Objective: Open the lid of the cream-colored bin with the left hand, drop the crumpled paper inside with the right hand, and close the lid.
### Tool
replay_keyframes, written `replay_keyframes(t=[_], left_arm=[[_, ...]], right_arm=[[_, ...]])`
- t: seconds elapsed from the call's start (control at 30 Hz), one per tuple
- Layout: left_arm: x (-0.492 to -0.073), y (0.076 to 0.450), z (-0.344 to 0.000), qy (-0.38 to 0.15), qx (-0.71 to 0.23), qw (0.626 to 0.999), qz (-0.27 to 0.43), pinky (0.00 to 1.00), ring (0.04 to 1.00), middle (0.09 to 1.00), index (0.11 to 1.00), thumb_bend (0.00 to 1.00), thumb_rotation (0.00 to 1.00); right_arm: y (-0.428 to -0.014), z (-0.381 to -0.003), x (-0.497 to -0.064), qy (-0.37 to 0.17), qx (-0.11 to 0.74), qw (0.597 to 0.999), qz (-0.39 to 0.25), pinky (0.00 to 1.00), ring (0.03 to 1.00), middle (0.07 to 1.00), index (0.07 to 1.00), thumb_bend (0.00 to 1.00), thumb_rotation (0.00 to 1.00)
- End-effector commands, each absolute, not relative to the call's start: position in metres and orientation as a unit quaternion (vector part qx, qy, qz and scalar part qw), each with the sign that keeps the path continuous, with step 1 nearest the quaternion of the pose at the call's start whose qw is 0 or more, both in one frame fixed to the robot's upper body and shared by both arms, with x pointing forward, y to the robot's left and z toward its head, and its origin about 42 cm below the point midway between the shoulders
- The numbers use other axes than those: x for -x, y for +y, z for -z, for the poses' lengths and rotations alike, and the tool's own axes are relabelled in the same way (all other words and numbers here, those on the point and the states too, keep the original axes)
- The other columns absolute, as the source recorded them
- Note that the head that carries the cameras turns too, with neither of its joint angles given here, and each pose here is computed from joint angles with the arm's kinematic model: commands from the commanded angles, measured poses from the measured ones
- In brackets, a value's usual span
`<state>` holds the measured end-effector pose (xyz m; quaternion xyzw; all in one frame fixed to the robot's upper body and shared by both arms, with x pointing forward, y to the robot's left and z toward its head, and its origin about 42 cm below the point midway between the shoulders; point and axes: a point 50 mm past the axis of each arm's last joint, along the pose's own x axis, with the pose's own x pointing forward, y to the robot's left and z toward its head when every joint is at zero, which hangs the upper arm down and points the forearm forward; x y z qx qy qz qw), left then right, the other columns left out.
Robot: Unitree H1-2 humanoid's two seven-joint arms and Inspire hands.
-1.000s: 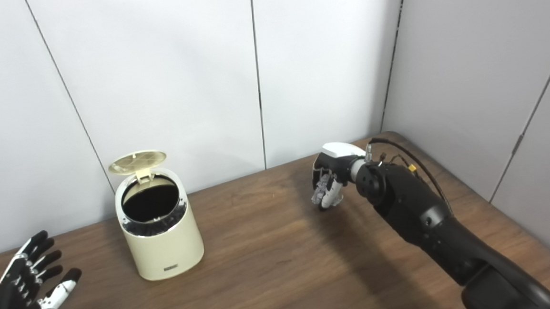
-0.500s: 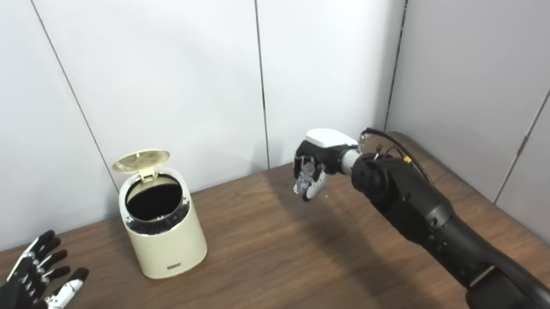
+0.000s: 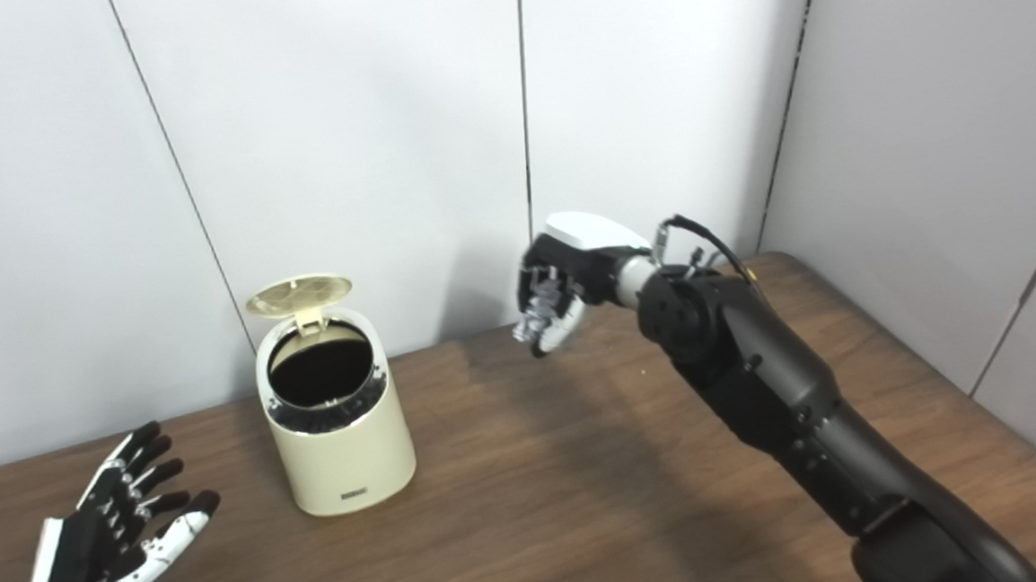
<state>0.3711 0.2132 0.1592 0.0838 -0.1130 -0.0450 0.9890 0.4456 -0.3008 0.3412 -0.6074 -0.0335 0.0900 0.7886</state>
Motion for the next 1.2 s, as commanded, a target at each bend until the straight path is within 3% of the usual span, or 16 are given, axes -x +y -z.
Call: replay_keyframes(t=[0.0, 0.1, 0.17, 0.37, 0.87, 0.93, 1.03, 1.1, 1.17], left_arm=[[-0.377, 0.211, -0.176, -0.151, -0.087, 0.984, 0.042, 0.73, 0.825, 0.883, 0.918, 0.69, 0.18], [-0.378, 0.209, -0.175, -0.151, -0.086, 0.984, 0.043, 0.72, 0.827, 0.882, 0.914, 0.70, 0.18], [-0.379, 0.206, -0.175, -0.150, -0.085, 0.984, 0.044, 0.71, 0.825, 0.882, 0.911, 0.69, 0.17], [-0.379, 0.200, -0.174, -0.152, -0.085, 0.984, 0.044, 0.73, 0.826, 0.880, 0.911, 0.69, 0.17], [-0.381, 0.185, -0.173, -0.154, -0.076, 0.984, 0.043, 0.76, 0.841, 0.884, 0.911, 0.72, 0.20], [-0.380, 0.183, -0.174, -0.153, -0.077, 0.984, 0.043, 0.76, 0.841, 0.883, 0.912, 0.73, 0.20], [-0.380, 0.182, -0.174, -0.154, -0.075, 0.984, 0.045, 0.76, 0.846, 0.884, 0.914, 0.72, 0.20], [-0.380, 0.181, -0.174, -0.155, -0.075, 0.984, 0.045, 0.76, 0.844, 0.882, 0.912, 0.73, 0.21], [-0.381, 0.180, -0.174, -0.155, -0.074, 0.984, 0.044, 0.76, 0.841, 0.881, 0.914, 0.73, 0.21]], right_arm=[[-0.285, -0.386, -0.445, -0.088, 0.619, 0.778, -0.065, 0.46, 0.462, 0.499, 0.468, 0.52, 0.00], [-0.270, -0.397, -0.443, -0.114, 0.629, 0.766, -0.066, 0.49, 0.467, 0.492, 0.471, 0.52, 0.00], [-0.260, -0.401, -0.441, -0.133, 0.636, 0.758, -0.066, 0.56, 0.484, 0.487, 0.464, 0.52, 0.00], [-0.241, -0.405, -0.435, -0.158, 0.616, 0.767, -0.084, 0.39, 0.435, 0.498, 0.476, 0.52, 0.00], [-0.215, -0.406, -0.433, -0.194, 0.592, 0.776, -0.102, 0.37, 0.422, 0.500, 0.487, 0.52, 0.00], [-0.212, -0.405, -0.433, -0.200, 0.591, 0.774, -0.105, 0.52, 0.447, 0.484, 0.482, 0.52, 0.00], [-0.204, -0.404, -0.434, -0.210, 0.590, 0.772, -0.105, 0.65, 0.460, 0.474, 0.482, 0.52, 0.00], [-0.198, -0.403, -0.434, -0.212, 0.589, 0.773, -0.104, 0.59, 0.463, 0.469, 0.484, 0.52, 0.00], [-0.193, -0.402, -0.433, -0.209, 0.591, 0.772, -0.103, 0.42, 0.442, 0.474, 0.487, 0.52, 0.00]])
